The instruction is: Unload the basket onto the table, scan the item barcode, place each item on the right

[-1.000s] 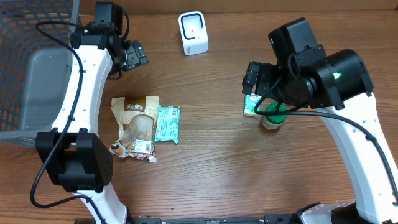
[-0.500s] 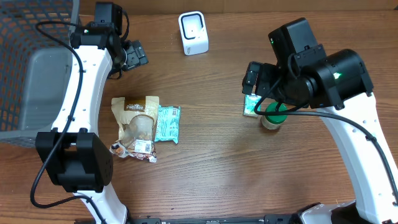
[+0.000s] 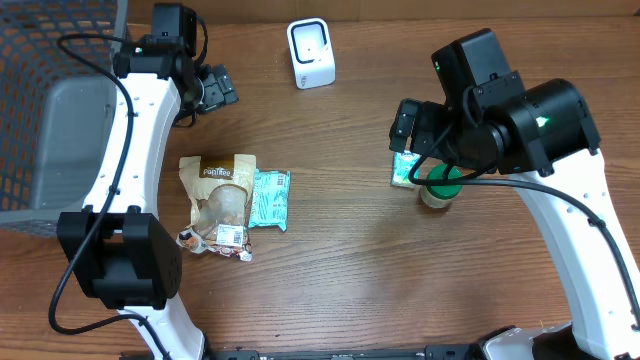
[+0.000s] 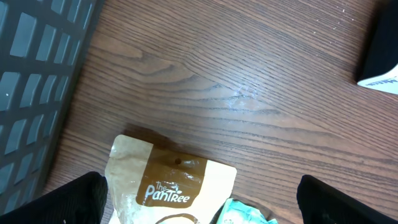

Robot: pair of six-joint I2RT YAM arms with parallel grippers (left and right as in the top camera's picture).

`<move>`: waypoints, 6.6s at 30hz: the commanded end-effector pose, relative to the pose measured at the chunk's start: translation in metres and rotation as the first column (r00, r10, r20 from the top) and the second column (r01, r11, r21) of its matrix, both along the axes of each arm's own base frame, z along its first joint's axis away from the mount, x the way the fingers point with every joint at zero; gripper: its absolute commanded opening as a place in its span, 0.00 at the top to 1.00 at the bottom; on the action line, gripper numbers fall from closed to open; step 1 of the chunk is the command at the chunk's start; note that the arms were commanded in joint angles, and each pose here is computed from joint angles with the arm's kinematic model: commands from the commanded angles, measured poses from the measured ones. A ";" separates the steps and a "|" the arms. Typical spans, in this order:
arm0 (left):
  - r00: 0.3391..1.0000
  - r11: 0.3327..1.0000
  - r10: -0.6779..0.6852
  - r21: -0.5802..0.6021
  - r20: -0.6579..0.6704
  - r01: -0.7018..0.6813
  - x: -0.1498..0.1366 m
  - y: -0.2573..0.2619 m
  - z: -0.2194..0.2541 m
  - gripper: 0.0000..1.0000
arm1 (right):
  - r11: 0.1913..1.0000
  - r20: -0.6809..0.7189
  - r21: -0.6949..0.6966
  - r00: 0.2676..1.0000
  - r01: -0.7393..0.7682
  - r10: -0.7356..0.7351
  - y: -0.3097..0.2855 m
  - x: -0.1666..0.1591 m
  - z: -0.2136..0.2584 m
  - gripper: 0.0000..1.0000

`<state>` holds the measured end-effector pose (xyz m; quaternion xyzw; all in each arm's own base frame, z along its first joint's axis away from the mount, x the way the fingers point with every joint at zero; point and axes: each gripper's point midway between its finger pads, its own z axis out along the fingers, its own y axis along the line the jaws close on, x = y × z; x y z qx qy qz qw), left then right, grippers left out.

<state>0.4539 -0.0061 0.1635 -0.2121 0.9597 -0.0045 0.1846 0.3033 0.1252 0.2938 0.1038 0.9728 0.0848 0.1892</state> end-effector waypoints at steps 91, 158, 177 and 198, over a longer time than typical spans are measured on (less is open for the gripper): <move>0.781 0.958 -0.259 -0.048 -0.569 0.283 -0.170 -0.097 -0.101 0.52 | 1.000 0.018 -0.002 1.000 0.010 -0.010 -0.004 0.001 0.004 0.00; 0.825 0.874 -0.486 -0.187 -0.289 0.449 -0.115 -0.154 -0.109 0.53 | 1.000 0.018 -0.002 1.000 0.010 -0.010 -0.004 0.001 0.004 0.00; 0.774 0.874 -0.481 -0.293 -0.411 0.387 -0.164 -0.177 -0.114 0.60 | 1.000 0.018 -0.002 1.000 0.010 -0.010 -0.004 0.001 0.004 0.00; 0.788 0.872 -0.488 -0.260 -0.375 0.416 -0.178 -0.210 -0.138 0.91 | 1.000 0.018 -0.002 1.000 0.010 -0.010 -0.004 0.001 0.004 0.00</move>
